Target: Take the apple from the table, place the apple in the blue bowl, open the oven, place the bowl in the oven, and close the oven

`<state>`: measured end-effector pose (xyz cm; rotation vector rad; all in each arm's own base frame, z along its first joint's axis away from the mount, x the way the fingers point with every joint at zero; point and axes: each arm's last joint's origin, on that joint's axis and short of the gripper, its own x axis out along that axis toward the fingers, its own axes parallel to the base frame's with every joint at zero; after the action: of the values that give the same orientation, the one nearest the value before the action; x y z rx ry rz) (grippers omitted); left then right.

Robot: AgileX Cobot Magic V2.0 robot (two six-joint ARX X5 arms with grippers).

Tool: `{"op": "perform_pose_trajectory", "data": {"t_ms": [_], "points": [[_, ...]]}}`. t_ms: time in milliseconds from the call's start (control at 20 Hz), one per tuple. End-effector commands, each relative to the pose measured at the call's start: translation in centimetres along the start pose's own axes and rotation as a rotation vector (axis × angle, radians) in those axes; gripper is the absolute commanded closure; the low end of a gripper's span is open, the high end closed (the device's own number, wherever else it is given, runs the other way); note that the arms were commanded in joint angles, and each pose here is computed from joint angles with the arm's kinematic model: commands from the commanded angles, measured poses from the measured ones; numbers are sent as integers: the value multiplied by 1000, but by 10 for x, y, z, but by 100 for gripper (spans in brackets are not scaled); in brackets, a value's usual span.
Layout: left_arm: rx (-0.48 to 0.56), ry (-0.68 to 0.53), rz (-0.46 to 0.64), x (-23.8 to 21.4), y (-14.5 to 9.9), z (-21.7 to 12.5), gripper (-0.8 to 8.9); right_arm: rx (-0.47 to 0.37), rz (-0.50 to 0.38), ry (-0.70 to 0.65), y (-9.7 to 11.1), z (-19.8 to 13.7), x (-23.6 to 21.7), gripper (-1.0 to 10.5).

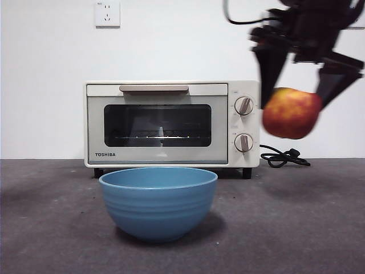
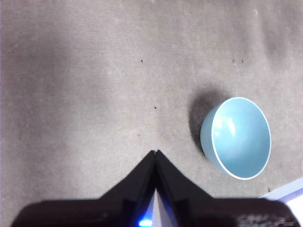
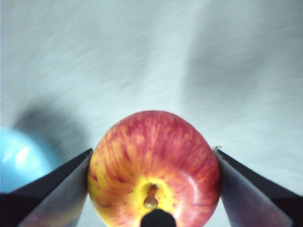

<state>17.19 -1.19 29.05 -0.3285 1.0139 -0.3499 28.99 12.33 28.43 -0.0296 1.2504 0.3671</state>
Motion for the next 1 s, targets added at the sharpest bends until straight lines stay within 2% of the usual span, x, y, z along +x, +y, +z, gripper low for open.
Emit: {"op": "perform_pose_trajectory", "data": {"t_ms": [50, 250, 350, 450, 550, 750, 1000], "points": [[20, -10, 0, 0, -1, 1, 817, -51, 43, 18, 35, -6, 7, 946], [21, -11, 0, 0, -1, 1, 817, -178, 126, -19, 93, -20, 11, 946], [21, -11, 0, 0, -1, 1, 817, -235, 154, -35, 115, -27, 12, 946], [20, -10, 0, 0, -1, 1, 817, -291, 143, -52, 132, -35, 13, 946], [19, -9, 0, 0, -1, 1, 817, -328, 86, -63, 143, -42, 15, 946], [21, -6, 0, 0, -1, 1, 818, -369, 86, -34, 159, -50, 28, 946], [25, -5, 0, 0, -1, 1, 817, -381, 67, 14, 164, -52, 48, 946]]}}
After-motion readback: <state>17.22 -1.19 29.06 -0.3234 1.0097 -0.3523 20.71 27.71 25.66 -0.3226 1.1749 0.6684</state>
